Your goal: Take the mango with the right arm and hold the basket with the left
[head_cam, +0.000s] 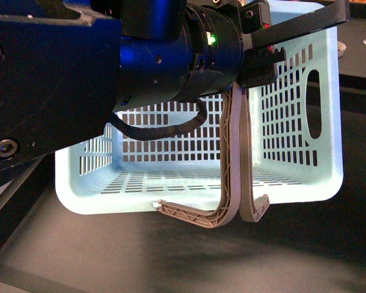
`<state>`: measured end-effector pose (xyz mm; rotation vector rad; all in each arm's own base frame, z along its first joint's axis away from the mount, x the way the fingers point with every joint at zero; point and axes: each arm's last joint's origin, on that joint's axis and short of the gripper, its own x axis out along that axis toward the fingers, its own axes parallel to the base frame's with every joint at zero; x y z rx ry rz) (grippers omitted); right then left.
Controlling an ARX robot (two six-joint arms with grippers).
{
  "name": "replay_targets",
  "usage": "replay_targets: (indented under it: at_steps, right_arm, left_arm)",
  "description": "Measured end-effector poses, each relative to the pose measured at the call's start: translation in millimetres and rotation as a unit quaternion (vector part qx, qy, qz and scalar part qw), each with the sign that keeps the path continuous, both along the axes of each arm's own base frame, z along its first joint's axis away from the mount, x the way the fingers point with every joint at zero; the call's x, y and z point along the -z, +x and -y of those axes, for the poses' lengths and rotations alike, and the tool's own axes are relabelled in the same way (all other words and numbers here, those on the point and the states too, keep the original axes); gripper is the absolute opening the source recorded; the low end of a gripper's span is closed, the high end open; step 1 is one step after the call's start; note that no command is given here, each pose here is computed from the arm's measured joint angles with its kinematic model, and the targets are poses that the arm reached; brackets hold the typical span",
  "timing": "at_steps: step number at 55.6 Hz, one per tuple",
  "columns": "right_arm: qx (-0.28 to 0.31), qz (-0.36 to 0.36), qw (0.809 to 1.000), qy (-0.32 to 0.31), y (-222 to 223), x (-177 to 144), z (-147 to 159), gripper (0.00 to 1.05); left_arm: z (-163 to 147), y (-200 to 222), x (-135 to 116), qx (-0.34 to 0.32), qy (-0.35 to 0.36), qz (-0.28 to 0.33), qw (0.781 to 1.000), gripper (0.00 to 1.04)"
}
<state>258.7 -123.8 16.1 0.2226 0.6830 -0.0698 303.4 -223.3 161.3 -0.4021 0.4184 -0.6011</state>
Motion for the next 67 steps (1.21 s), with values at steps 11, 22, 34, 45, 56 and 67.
replay_targets:
  at_steps: [11, 22, 34, 45, 56, 67]
  right_arm:
    - [-0.100, 0.102, 0.989, 0.033, 13.7, -87.4, -61.0, 0.52]
    - [-0.170, 0.135, 0.975, 0.047, 19.7, -118.7, -113.9, 0.52]
    - [-0.199, 0.116, 0.972, 0.051, 44.2, -111.9, -174.3, 0.52]
    - [-0.194, 0.103, 0.974, 0.046, 60.7, -98.6, -198.9, 0.60]
    - [-0.185, 0.125, 0.973, 0.060, 59.6, -105.0, -201.6, 0.91]
    - [-0.163, 0.181, 0.968, 0.066, 20.6, -145.3, -187.5, 0.97]
  left_arm:
    - [0.0, 0.0, 0.0, 0.000, 0.000, 0.000, 1.000, 0.06]
    - [0.0, 0.0, 0.0, -0.001, 0.000, 0.000, 1.000, 0.06]
    - [0.0, 0.0, 0.0, 0.000, 0.000, 0.000, 1.000, 0.06]
    - [0.0, 0.0, 0.0, 0.000, 0.000, 0.000, 1.000, 0.06]
    - [0.0, 0.0, 0.0, -0.001, 0.000, 0.000, 1.000, 0.06]
    - [0.3, 0.2, 2.7, 0.003, 0.001, -0.004, 1.000, 0.06]
